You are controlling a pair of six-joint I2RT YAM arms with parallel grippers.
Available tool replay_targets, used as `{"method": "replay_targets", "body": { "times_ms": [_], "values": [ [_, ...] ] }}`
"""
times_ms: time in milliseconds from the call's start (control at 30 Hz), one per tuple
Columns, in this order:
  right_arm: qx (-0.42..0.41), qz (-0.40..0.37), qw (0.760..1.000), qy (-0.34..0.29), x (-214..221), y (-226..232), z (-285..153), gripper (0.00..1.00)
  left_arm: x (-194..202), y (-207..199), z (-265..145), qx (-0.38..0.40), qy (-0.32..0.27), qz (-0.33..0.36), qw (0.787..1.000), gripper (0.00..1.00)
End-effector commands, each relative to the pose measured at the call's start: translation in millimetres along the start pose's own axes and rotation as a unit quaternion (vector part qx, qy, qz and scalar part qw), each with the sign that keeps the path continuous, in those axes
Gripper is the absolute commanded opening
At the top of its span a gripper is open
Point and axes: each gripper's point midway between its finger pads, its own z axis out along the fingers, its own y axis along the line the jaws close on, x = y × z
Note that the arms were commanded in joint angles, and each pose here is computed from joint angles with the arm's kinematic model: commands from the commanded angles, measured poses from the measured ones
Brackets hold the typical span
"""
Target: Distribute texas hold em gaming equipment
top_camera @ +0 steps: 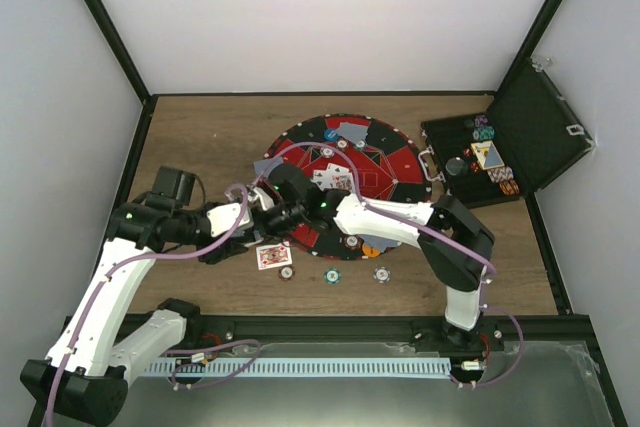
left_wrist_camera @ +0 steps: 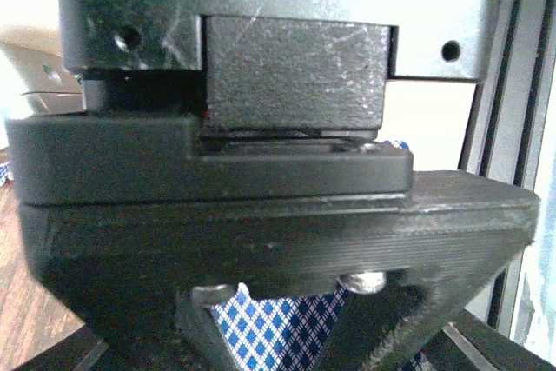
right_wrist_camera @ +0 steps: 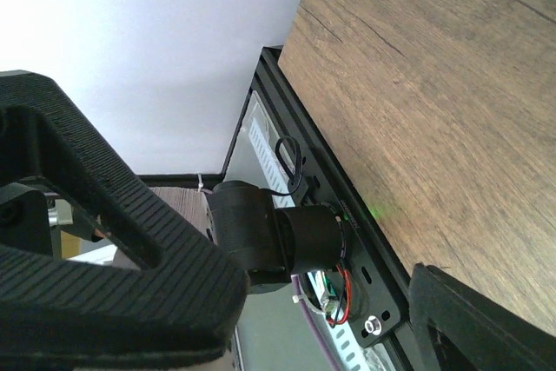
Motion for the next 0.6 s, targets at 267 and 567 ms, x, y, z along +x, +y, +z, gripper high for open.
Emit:
{"method": "replay_targets", "body": {
  "times_ms": [267,567],
  "values": [
    [0.035,0.0,0.999,-0.002,-6.2,-23.9,-3.8,0.73,-11.4,-1.1,-7.2,-0.001,-0.022,0.011,1.0,0.04],
    [0.06,0.011,0.998,-0.025,-5.6,-37.3,-25.4,0.66,-14.0,-1.2,-9.8,-0.004,-0.025,0.016,1.0,0.04]
  ]
}}
